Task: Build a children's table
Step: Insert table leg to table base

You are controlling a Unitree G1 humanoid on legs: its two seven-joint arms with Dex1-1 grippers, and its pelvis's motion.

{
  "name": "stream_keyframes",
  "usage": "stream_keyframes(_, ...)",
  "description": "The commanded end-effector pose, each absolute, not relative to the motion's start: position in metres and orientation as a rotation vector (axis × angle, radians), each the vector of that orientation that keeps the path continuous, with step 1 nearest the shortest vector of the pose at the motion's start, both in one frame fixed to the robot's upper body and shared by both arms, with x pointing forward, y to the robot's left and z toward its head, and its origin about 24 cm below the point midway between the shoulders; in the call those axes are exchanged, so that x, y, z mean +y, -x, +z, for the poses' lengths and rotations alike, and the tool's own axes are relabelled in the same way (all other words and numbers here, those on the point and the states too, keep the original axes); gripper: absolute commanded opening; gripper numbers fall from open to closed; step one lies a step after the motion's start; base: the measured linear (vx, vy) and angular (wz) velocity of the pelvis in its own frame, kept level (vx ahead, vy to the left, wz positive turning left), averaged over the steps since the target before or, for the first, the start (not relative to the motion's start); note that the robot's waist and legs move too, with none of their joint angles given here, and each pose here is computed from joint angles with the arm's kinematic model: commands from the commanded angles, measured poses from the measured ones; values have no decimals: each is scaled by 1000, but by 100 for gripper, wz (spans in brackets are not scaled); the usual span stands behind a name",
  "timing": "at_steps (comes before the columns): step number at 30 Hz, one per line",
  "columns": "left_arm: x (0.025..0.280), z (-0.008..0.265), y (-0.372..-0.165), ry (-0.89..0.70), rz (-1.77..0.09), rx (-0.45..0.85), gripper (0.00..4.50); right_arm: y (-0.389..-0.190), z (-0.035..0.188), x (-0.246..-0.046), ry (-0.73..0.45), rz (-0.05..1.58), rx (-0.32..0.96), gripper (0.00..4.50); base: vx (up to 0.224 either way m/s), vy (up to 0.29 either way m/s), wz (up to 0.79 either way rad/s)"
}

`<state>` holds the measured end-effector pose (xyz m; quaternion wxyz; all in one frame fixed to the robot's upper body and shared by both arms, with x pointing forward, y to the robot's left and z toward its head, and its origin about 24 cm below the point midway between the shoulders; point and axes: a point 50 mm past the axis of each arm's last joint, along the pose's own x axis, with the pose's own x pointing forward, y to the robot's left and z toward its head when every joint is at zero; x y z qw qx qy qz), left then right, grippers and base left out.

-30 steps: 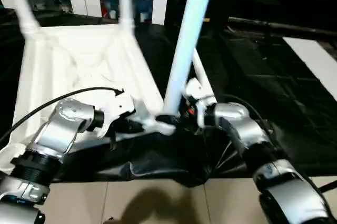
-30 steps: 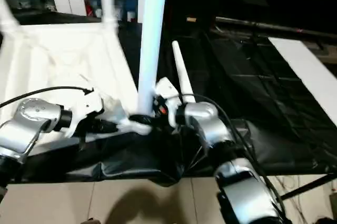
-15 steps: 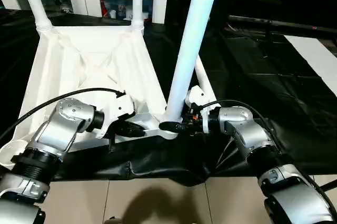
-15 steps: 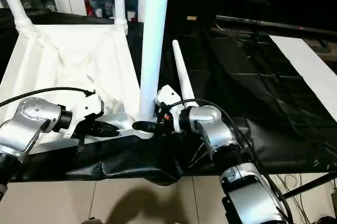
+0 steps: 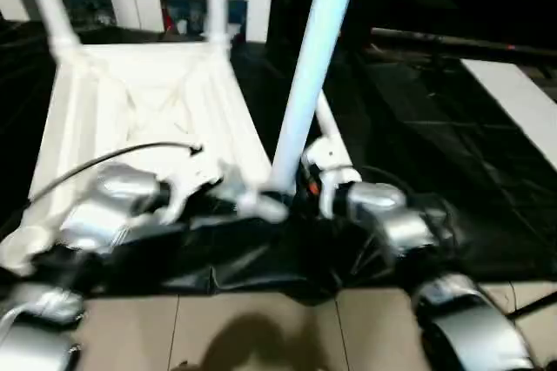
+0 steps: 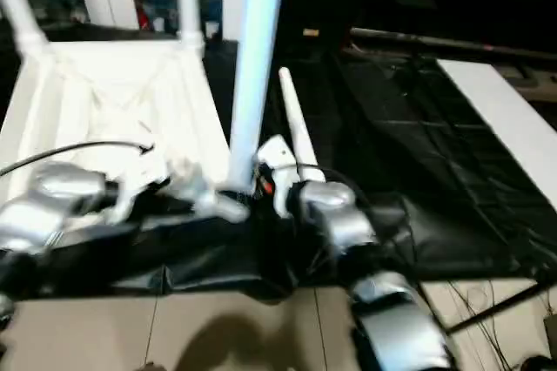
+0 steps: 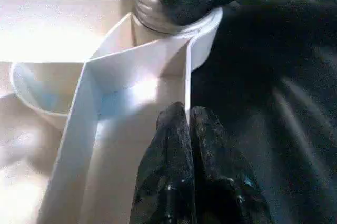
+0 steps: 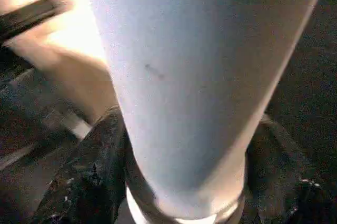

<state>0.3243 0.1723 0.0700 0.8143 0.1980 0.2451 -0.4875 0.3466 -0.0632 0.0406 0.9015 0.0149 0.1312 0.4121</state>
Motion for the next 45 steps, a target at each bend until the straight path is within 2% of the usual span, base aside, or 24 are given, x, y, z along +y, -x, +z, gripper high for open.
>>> stream_keyframes(1, 162, 68, -331, -379, -951, 532, 0, -351, 22, -71, -35, 604, 380, 265, -53, -10, -2)
stream_keyframes(7, 137, 61, -341, -301, -747, 544, 0, -356, 27, -43, -84, 416, 401, 265, 0, 0, 0)
stream_keyframes(11, 127, 61, -342, -302, -713, 534, 0, -357, 32, -28, -129, 400, 409, 265, 0, 0, 0)
stream_keyframes(14, 130, 61, -342, -314, -689, 529, 0, -357, 36, -20, -159, 447, 400, 265, 0, 0, 0)
stream_keyframes(18, 137, 62, -342, -332, -680, 528, 0, -357, 38, -18, -185, 489, 392, 265, 0, 0, 0)
stream_keyframes(19, 138, 62, -342, -334, -680, 528, 0, -357, 38, -18, -186, 492, 390, 300, 0, 0, 0)
stream_keyframes(21, 142, 63, -342, -356, -698, 525, 0, -359, 44, -19, -193, 549, 346, 335, 0, 0, 0)
stream_keyframes(25, 150, 65, -337, -378, -774, 527, 0, -363, 54, -28, -155, 650, 285, 356, 0, 0, 0)
stream_keyframes(27, 153, 65, -334, -398, -833, 521, 0, -364, 56, -34, -140, 716, 269, 383, 0, 0, 0)
stream_keyframes(29, 160, 66, -328, -419, -920, 525, 0, -362, 60, -45, -110, 831, 235, 383, 0, 0, 0)
stream_keyframes(34, 173, 69, -319, -450, -1042, 544, 0, -355, 63, -63, -21, 995, 195, 383, 0, 0, 0)
stream_keyframes(36, 178, 72, -310, -458, -1165, 548, 0, -350, 63, -73, 31, 1089, 188, 383, 0, 0, 0)
stream_keyframes(45, 190, 80, -305, -466, -1260, 593, 0, -335, 63, -84, 127, 1305, 227, 383, 0, 0, 0)
